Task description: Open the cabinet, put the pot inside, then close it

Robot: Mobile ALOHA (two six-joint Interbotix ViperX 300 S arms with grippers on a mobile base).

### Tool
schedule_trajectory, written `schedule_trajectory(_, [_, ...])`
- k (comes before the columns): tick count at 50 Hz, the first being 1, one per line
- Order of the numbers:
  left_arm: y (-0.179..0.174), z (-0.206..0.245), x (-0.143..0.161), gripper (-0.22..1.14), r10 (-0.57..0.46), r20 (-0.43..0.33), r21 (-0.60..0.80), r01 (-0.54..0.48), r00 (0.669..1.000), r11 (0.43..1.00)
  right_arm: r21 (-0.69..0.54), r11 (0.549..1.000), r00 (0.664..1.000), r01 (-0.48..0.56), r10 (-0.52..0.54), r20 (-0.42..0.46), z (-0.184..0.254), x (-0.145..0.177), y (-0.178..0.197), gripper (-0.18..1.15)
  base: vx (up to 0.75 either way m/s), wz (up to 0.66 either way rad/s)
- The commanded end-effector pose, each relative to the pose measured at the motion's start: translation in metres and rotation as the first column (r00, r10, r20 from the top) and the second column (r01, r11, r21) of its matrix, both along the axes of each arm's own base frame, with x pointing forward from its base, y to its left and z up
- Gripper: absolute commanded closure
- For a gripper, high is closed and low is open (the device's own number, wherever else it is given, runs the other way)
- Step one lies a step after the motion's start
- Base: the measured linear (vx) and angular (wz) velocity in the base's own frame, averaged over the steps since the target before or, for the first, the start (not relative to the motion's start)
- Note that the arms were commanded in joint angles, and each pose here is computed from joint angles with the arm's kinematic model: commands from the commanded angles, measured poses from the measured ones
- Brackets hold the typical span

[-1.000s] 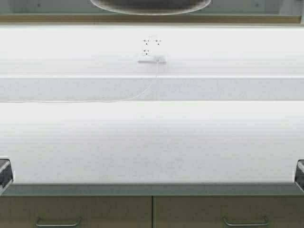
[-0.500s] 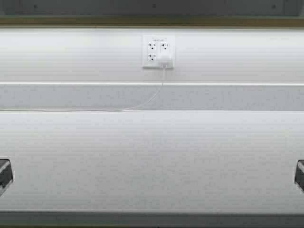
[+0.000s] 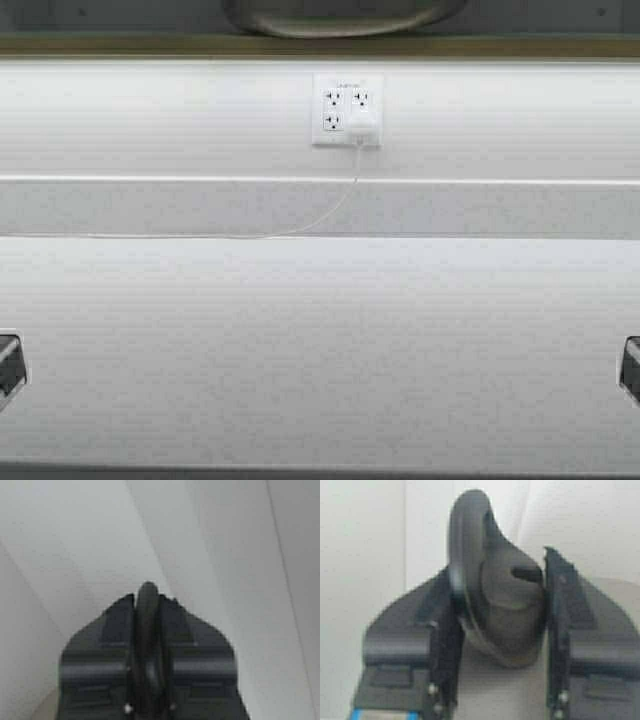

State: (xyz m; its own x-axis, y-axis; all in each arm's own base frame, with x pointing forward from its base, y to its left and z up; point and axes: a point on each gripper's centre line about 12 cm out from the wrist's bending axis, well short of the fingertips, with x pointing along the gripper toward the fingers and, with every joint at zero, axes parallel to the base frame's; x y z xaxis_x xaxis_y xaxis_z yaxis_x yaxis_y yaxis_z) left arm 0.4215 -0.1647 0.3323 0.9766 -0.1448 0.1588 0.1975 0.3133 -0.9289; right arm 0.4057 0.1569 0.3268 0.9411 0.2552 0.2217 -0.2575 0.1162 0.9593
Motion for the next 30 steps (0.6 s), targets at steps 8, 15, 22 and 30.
schedule_trajectory(8, [-0.027,0.023,-0.004,0.89,-0.062,0.051,-0.033,0.064,0.997,0.997,0.047,0.997,0.998,-0.055,0.054,0.025,0.013,0.006,0.019,0.89,0.03,0.03])
schedule_trajectory(15, [-0.029,0.025,-0.001,0.89,-0.067,0.05,-0.043,0.07,0.996,0.997,0.055,0.997,0.998,-0.06,0.06,0.008,0.006,0.013,0.022,0.89,0.03,0.01])
schedule_trajectory(22, [-0.03,0.026,-0.001,0.89,-0.082,0.035,-0.075,0.085,0.996,0.994,0.051,0.997,0.998,-0.056,0.056,0.005,0.005,0.014,0.02,0.89,0.01,0.01])
schedule_trajectory(30, [-0.03,0.025,-0.001,0.89,-0.092,0.026,-0.123,0.094,0.995,0.988,0.055,0.998,0.999,-0.045,0.044,0.006,0.005,0.016,0.014,0.85,0.0,0.0])
